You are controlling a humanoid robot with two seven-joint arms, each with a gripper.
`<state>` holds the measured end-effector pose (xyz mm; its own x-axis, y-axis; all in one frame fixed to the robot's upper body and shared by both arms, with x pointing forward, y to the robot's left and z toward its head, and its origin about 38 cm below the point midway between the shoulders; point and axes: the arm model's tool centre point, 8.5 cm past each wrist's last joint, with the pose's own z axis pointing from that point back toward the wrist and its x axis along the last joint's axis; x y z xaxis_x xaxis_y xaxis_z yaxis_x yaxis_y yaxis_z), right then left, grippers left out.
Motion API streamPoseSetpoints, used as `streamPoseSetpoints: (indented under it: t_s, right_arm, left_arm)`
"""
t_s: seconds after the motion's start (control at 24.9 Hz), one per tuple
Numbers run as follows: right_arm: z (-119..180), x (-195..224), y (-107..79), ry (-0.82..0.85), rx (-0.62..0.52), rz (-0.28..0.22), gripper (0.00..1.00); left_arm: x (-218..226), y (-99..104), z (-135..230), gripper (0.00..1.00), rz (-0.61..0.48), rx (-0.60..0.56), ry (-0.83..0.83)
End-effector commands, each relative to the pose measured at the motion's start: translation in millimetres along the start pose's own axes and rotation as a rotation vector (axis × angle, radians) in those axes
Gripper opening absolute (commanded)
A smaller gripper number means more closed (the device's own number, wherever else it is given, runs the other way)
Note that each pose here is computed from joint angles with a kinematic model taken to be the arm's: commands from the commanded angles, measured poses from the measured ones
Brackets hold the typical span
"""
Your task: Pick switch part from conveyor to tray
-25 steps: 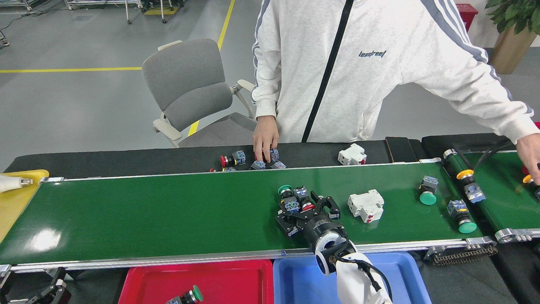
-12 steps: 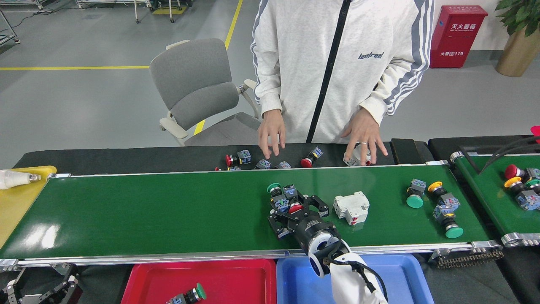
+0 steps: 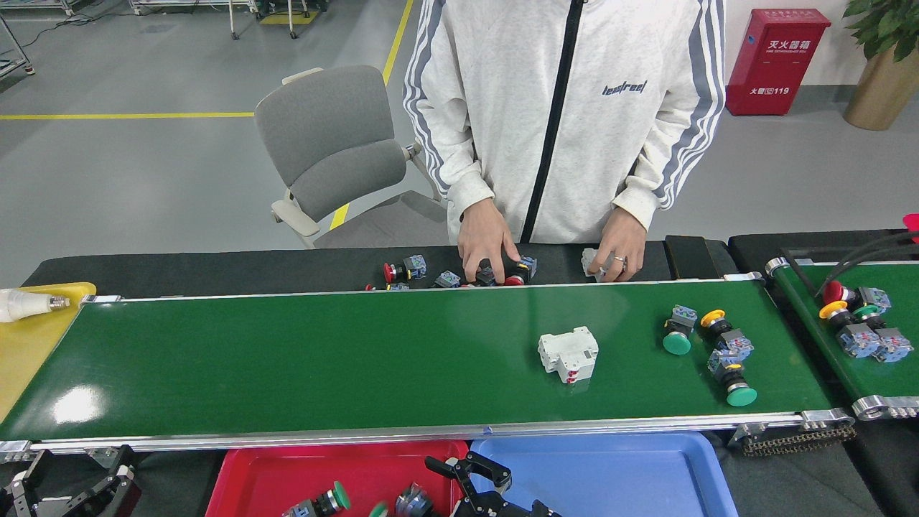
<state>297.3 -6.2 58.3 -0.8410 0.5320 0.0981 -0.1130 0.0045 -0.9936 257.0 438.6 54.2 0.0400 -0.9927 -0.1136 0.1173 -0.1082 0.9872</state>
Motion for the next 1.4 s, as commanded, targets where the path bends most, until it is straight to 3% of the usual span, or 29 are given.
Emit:
streamPoseSetpoints:
  t_s: [0.0, 0.12, 0.24, 0.32, 0.48, 0.76, 1.04, 1.24, 1.28, 1.36]
  right_arm:
    - [3.1, -29.3, -15.5, 0.182, -0.038, 0.005, 1.00]
    - [46.8, -82.9, -27.6, 0.618, -0.102, -0.042, 0.99]
    - [115.1, -106.0, -22.1, 0.979, -0.175, -0.068, 0.99]
    - [152.2, -107.5, -8.1, 1.115, -0.195, -0.058, 0.99]
    - [190.8, -109.5, 15.4, 1.223, -0.133, -0.069, 0.99]
    - [178.1, -130.4, 8.0, 1.211, -0.082, -0.099, 0.99]
    - [159.4, -163.6, 3.1, 1.198, -0.045, -0.079, 0.99]
    - [126.8, -179.7, 1.2, 1.165, -0.012, -0.114, 0.99]
    - [112.2, -180.6, -0.4, 1.145, -0.010, -0.119, 0.97]
    - [97.0, -182.6, 1.4, 1.116, 0.015, -0.121, 0.83]
  left_arm:
    - [-3.7, 8.5, -1.0, 1.00, -0.011, 0.026, -0.015]
    - [-2.2, 8.9, 0.0, 1.00, -0.008, 0.029, -0.018]
    - [-1.7, 8.0, 1.7, 1.00, -0.010, 0.025, -0.021]
    - [-1.8, 7.7, 2.4, 1.00, -0.009, 0.024, -0.018]
    - [-1.0, 4.4, 8.4, 1.00, -0.009, 0.013, -0.018]
    - [-1.6, 3.2, 7.2, 1.00, -0.006, 0.010, -0.012]
    - [-5.8, 3.9, 6.1, 1.00, -0.008, 0.012, -0.001]
    - [-7.2, 5.2, 5.2, 1.00, -0.010, 0.016, 0.001]
    - [-7.5, 4.6, 4.9, 1.00, -0.009, 0.013, 0.002]
    - [-8.2, 5.5, 4.9, 1.00, -0.011, 0.015, 0.002]
